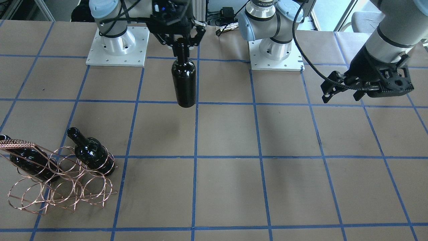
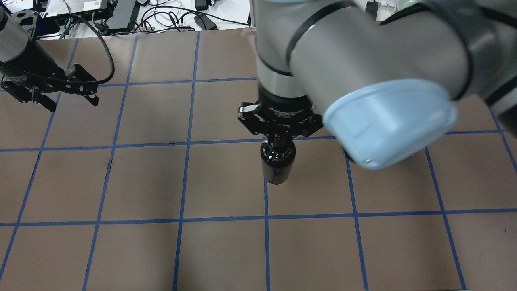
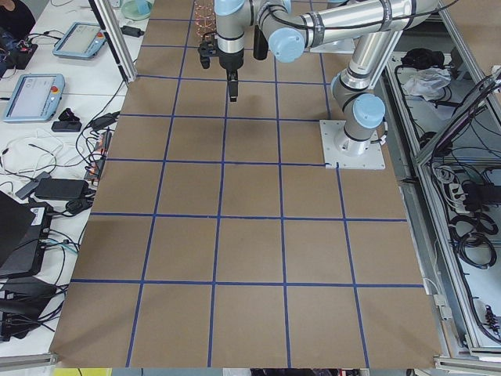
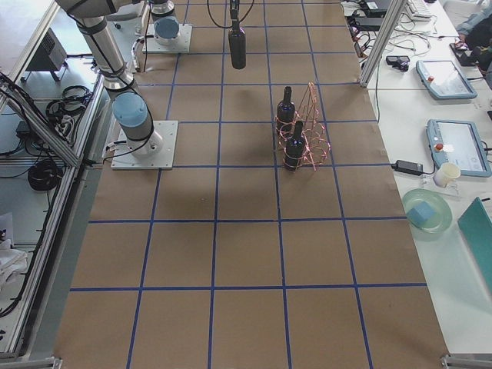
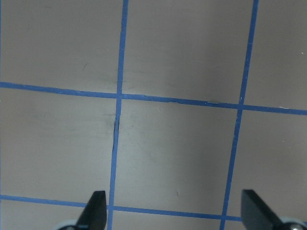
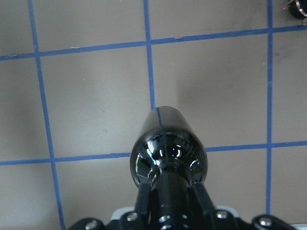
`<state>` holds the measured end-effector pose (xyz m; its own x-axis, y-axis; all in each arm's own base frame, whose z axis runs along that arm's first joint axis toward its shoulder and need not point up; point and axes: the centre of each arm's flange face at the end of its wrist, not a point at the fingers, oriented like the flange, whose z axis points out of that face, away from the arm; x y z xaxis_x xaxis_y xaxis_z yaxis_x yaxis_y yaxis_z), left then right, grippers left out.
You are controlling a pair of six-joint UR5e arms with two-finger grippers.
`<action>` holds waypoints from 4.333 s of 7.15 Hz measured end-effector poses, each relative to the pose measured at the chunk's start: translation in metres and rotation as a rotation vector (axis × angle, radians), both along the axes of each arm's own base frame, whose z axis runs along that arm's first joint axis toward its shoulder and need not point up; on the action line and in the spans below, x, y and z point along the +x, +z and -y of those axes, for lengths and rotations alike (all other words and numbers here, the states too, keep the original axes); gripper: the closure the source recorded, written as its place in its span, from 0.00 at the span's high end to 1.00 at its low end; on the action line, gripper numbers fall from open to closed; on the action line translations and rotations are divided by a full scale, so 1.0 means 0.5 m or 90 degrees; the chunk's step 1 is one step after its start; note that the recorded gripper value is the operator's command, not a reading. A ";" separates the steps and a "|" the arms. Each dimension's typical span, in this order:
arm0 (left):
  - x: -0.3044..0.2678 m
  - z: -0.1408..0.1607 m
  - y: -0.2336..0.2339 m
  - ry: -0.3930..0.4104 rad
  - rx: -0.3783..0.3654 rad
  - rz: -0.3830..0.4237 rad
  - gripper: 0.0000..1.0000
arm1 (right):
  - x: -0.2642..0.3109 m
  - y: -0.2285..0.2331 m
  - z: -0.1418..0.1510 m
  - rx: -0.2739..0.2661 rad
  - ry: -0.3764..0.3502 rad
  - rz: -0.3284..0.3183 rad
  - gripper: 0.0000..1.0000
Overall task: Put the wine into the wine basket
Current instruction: 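Lift the bottle with the right gripper and carry it toward the rack, then tilt the held bottle horizontal and align it with an empty rack ring, then push the bottle base-first into the rack ring with the right gripper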
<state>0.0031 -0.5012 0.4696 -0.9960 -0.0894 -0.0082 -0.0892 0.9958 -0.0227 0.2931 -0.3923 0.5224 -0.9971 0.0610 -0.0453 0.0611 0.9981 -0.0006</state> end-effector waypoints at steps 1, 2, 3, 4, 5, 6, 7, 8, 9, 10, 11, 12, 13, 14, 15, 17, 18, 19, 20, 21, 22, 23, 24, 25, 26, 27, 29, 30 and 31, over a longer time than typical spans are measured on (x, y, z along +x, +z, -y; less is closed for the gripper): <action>-0.045 -0.008 0.011 -0.019 -0.007 0.001 1.00 | -0.104 0.036 0.011 0.000 0.014 -0.011 0.00; -0.090 -0.017 0.020 -0.028 -0.013 0.002 1.00 | -0.197 0.060 0.020 0.002 0.035 -0.017 0.00; -0.132 -0.026 0.024 -0.032 -0.016 0.002 1.00 | -0.279 0.079 0.030 0.003 0.062 -0.022 0.00; -0.169 -0.037 0.024 -0.036 -0.016 0.001 1.00 | -0.352 0.099 0.041 -0.001 0.088 -0.028 0.00; -0.194 -0.049 0.019 -0.040 -0.013 0.001 1.00 | -0.419 0.114 0.052 -0.003 0.115 -0.032 0.00; -0.208 -0.059 0.014 -0.043 -0.009 0.000 1.00 | -0.490 0.122 0.062 -0.003 0.140 -0.038 0.00; -0.213 -0.066 0.012 -0.045 -0.008 0.000 1.00 | -0.560 0.125 0.072 -0.002 0.157 -0.041 0.00; -0.216 -0.071 0.015 -0.047 -0.009 0.000 1.00 | -0.612 0.122 0.094 0.002 0.160 -0.041 0.00; -0.217 -0.077 0.022 -0.048 -0.014 0.001 1.00 | -0.648 0.118 0.138 0.004 0.163 -0.040 0.00; -0.217 -0.082 0.029 -0.051 -0.019 0.002 1.00 | -0.675 0.115 0.193 0.005 0.165 -0.038 0.00; -0.217 -0.085 0.034 -0.054 -0.023 0.003 1.00 | -0.689 0.111 0.235 0.001 0.167 -0.034 0.00; -0.216 -0.086 0.036 -0.054 -0.024 0.004 1.00 | -0.693 0.106 0.258 -0.004 0.166 -0.028 0.00; -0.215 -0.087 0.038 -0.054 -0.025 0.004 1.00 | -0.689 0.100 0.274 -0.010 0.163 -0.022 0.00; -0.214 -0.086 0.036 -0.054 -0.023 0.003 1.00 | -0.678 0.090 0.291 -0.015 0.163 -0.021 0.00; -0.212 -0.083 0.029 -0.053 -0.017 0.001 1.00 | -0.665 0.075 0.314 -0.019 0.168 -0.024 0.00; -0.212 -0.084 0.022 -0.053 -0.010 -0.001 1.00 | -0.660 0.049 0.351 -0.032 0.160 -0.029 0.00; -0.212 -0.088 0.026 -0.051 -0.011 0.000 1.00 | -0.662 0.037 0.365 -0.035 0.152 -0.029 0.00; -0.212 -0.092 0.030 -0.051 -0.013 0.002 1.00 | -0.663 0.027 0.376 -0.036 0.148 -0.028 0.00; -0.212 -0.094 0.029 -0.052 -0.010 0.002 1.00 | -0.662 0.021 0.382 -0.036 0.139 -0.027 0.00; -0.212 -0.094 0.025 -0.053 -0.006 0.002 1.00 | -0.658 0.013 0.388 -0.034 0.127 -0.025 0.00; -0.212 -0.093 0.021 -0.057 -0.003 0.001 1.00 | -0.652 0.001 0.396 -0.029 0.123 -0.023 0.00; -0.213 -0.092 0.016 -0.065 0.002 0.000 1.00 | -0.647 -0.008 0.401 -0.024 0.123 -0.022 0.00; -0.213 -0.094 0.012 -0.075 0.005 0.000 1.00 | -0.644 -0.018 0.402 -0.021 0.123 -0.021 0.00; -0.213 -0.096 0.011 -0.079 0.006 0.000 1.00 | -0.643 -0.029 0.404 -0.019 0.124 -0.020 0.00; -0.211 -0.097 0.010 -0.080 0.008 0.001 1.00 | -0.644 -0.037 0.408 -0.019 0.125 -0.020 0.00; -0.209 -0.098 0.009 -0.080 0.011 0.001 1.00 | -0.645 -0.045 0.414 -0.020 0.126 -0.021 0.00; -0.208 -0.100 0.008 -0.080 0.015 0.000 1.00 | -0.646 -0.052 0.421 -0.022 0.126 -0.021 0.00; -0.208 -0.100 0.007 -0.080 0.017 0.000 1.00 | -0.647 -0.057 0.424 -0.020 0.125 -0.020 0.00; -0.208 -0.101 0.007 -0.080 0.018 0.000 1.00 | -0.648 -0.064 0.427 -0.017 0.125 -0.019 0.00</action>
